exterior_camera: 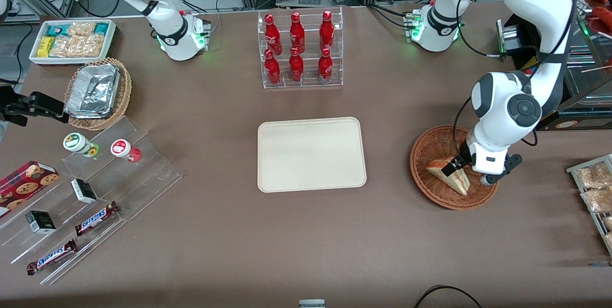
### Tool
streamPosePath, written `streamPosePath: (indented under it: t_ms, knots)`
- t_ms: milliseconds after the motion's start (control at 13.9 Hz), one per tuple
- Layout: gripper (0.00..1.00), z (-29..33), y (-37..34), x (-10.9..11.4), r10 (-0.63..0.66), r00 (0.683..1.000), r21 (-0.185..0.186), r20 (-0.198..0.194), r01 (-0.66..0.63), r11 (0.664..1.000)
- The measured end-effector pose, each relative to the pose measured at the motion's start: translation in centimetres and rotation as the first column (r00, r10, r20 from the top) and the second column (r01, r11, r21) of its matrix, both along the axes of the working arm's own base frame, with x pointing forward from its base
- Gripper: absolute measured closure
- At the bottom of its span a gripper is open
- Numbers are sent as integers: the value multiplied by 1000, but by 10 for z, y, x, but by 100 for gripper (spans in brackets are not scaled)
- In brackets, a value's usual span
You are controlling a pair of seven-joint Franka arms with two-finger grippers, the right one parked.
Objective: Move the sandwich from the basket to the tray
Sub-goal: 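Close the left gripper on the wrapped sandwich and lift it, then carry the sandwich with the left gripper over the cream tray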
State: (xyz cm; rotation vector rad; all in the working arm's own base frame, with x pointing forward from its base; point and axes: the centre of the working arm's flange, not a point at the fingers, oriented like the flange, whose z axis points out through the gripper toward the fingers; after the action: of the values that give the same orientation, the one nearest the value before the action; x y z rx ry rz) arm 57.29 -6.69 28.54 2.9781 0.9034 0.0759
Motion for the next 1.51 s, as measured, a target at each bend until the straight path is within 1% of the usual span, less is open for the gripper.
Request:
streamPosePath:
  t_ms: [72, 288, 504, 648, 720, 792, 864, 1080, 1152, 1224, 1296, 1440, 1512]
  knots:
    - [0, -3, 0, -1, 0, 1000, 0, -3, 0, 1000]
    - [0, -14, 0, -4, 2, 1000, -2, 13, -2, 1000]
    - [0, -26, 1, -6, 3, 1000, -2, 8, -3, 1000]
    - [2, -29, 1, -6, 4, 1000, -2, 8, -4, 1000]
    - [6, -29, 1, -5, 7, 1000, -3, 10, -7, 1000]
    - [15, -29, 1, -5, 13, 1000, -3, 13, -13, 1000]
    - [29, -28, 1, -4, 19, 1000, -4, 16, -19, 1000]
    - [61, -21, 0, 2, 21, 999, -7, 35, -21, 1000]
    - [66, -17, -1, 5, 21, 999, -8, 41, -20, 1000]
    - [69, -13, -3, 7, 16, 999, -7, 37, -16, 1000]
    - [71, -9, -8, 9, 8, 1000, -5, 15, -8, 1000]
    - [74, 11, -23, 16, -19, 999, 3, -41, 19, 1000]
    - [78, 27, -34, 21, -37, 997, 6, -61, 37, 999]
